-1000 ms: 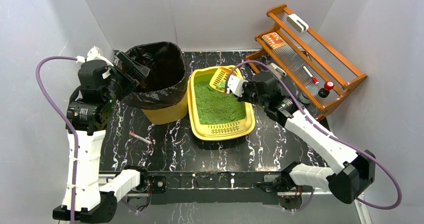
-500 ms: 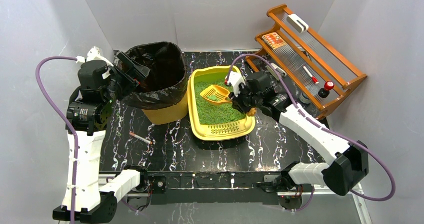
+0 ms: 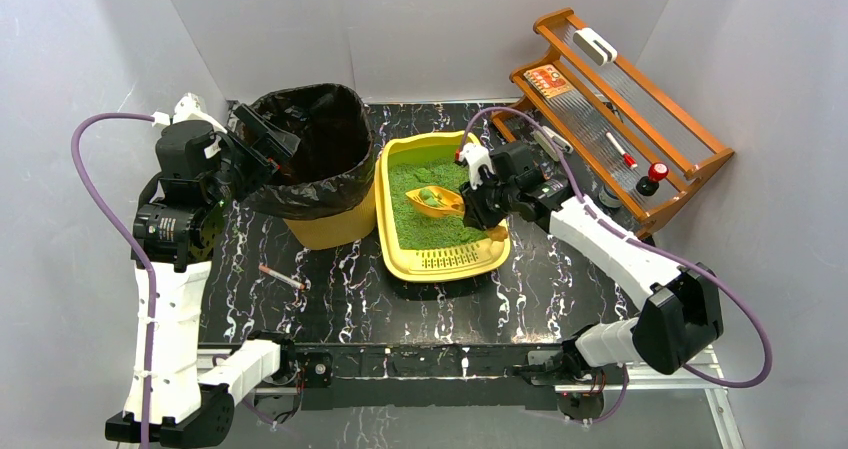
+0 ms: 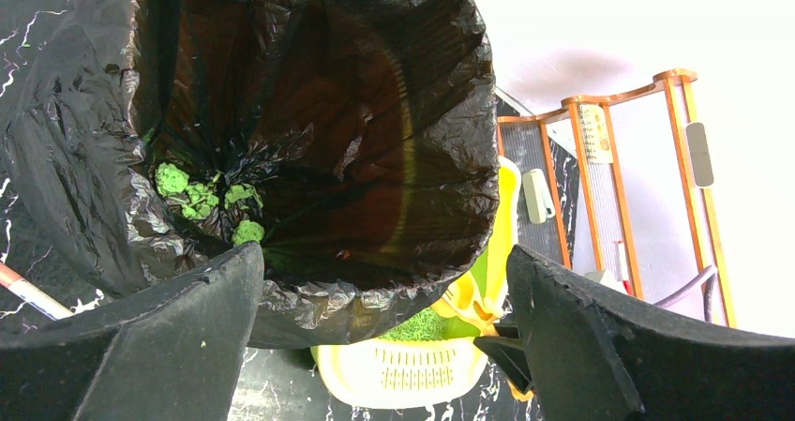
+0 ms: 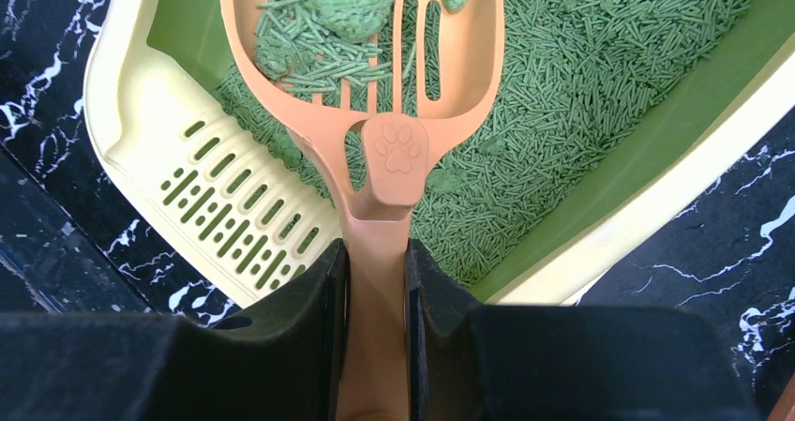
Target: Clean the litter box
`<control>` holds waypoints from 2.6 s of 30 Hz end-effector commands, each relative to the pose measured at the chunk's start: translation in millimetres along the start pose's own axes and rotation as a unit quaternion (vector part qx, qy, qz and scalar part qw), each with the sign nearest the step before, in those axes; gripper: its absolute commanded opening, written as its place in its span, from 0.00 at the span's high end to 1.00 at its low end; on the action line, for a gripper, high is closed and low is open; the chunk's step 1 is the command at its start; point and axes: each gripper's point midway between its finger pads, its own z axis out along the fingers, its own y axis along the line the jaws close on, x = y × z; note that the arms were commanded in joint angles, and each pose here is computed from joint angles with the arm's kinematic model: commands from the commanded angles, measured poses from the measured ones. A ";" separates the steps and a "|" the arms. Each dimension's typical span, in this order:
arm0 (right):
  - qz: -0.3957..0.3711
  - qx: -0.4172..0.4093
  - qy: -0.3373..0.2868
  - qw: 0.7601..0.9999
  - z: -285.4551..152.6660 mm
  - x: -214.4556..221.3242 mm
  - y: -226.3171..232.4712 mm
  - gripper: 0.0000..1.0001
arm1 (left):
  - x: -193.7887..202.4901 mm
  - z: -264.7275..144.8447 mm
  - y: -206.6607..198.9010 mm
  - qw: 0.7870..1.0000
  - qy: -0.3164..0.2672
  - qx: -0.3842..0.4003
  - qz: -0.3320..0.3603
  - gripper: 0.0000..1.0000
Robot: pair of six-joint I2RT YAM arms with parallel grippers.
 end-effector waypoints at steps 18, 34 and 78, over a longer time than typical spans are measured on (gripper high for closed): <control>-0.172 0.091 -0.240 0.951 -12.3 -65.1 -41.0 1.00 | -0.1 -7.4 -1.7 1.000 -0.006 0.011 0.005 0.02; -0.417 0.234 -0.340 0.810 -72.6 -87.5 -48.8 1.00 | 3.4 -2.8 -0.2 1.000 -0.001 0.009 0.003 0.02; -0.220 0.102 -0.163 0.956 -95.4 -90.3 -29.5 1.00 | 6.3 -3.7 3.6 1.000 0.002 0.006 0.012 0.02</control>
